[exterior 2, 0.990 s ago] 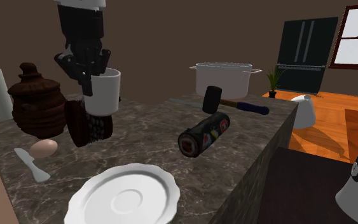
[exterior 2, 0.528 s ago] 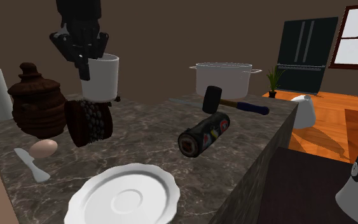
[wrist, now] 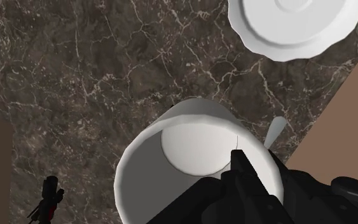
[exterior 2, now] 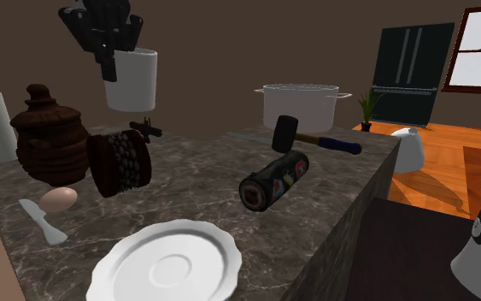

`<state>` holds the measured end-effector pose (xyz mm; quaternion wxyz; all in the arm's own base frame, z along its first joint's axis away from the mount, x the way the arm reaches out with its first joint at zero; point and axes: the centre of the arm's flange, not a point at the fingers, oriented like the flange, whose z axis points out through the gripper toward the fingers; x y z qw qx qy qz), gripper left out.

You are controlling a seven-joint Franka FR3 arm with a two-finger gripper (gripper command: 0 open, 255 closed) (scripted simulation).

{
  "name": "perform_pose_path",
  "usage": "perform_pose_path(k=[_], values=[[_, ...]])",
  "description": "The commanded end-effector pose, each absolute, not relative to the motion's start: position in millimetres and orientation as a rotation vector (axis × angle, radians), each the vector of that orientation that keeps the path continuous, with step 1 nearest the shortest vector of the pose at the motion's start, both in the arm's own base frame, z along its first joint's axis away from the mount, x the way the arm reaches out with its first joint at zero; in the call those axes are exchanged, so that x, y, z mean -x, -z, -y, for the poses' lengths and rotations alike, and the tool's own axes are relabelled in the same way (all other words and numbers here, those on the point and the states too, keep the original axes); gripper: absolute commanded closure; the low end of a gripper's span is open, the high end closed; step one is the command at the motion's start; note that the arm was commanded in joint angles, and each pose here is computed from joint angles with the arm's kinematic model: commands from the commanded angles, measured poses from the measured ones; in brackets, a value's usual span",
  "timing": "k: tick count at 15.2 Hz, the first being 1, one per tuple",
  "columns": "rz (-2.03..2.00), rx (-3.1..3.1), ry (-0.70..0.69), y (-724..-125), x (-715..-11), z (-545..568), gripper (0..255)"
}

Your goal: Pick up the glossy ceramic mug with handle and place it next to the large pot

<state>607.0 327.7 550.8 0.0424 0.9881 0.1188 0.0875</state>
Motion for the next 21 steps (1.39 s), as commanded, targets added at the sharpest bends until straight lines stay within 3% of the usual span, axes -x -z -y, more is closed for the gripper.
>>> perform_pose_path(k=[1, 12, 21], values=[[-0.363, -3.023, -0.267, -562.3, -606.9, -327.5, 255], [-0.363, -3.023, -0.267, -619.5, -606.9, -327.5, 255], [-0.363, -3.023, -0.267, -619.6, -567.4, -215.5, 255]])
